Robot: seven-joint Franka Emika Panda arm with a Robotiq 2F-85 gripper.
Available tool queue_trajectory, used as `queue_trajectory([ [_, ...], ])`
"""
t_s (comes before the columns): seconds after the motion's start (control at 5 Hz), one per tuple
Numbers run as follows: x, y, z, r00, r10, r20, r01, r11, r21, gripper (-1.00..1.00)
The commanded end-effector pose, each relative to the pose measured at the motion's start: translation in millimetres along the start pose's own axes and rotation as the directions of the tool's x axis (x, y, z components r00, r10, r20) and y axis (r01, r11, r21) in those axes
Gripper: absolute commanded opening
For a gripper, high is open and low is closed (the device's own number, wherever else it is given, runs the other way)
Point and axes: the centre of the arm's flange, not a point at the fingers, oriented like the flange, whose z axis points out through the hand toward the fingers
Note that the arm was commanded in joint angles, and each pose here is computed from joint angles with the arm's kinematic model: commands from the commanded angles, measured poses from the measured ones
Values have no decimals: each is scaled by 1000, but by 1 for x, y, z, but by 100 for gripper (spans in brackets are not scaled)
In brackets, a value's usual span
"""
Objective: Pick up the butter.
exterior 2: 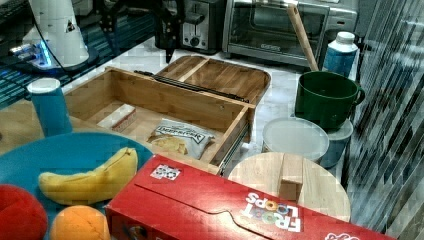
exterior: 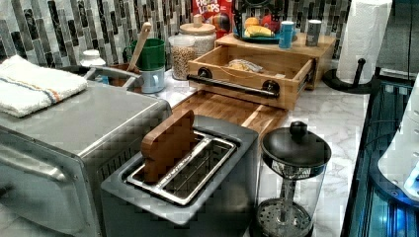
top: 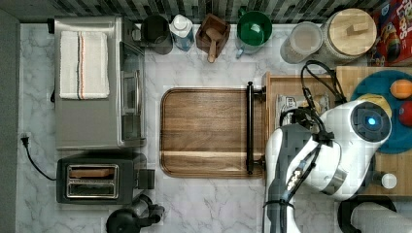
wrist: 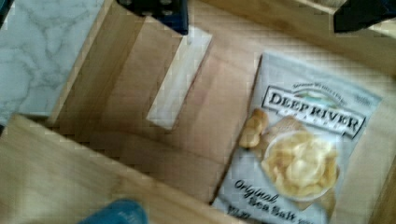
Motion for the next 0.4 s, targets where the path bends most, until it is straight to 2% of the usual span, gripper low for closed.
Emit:
queue_trajectory([
  [0.2, 14, 29, 20, 950, 304, -76, -300, 952, 53, 100],
  [0.4, 9, 33, 43, 935, 350, -48, -348, 936, 47, 100],
])
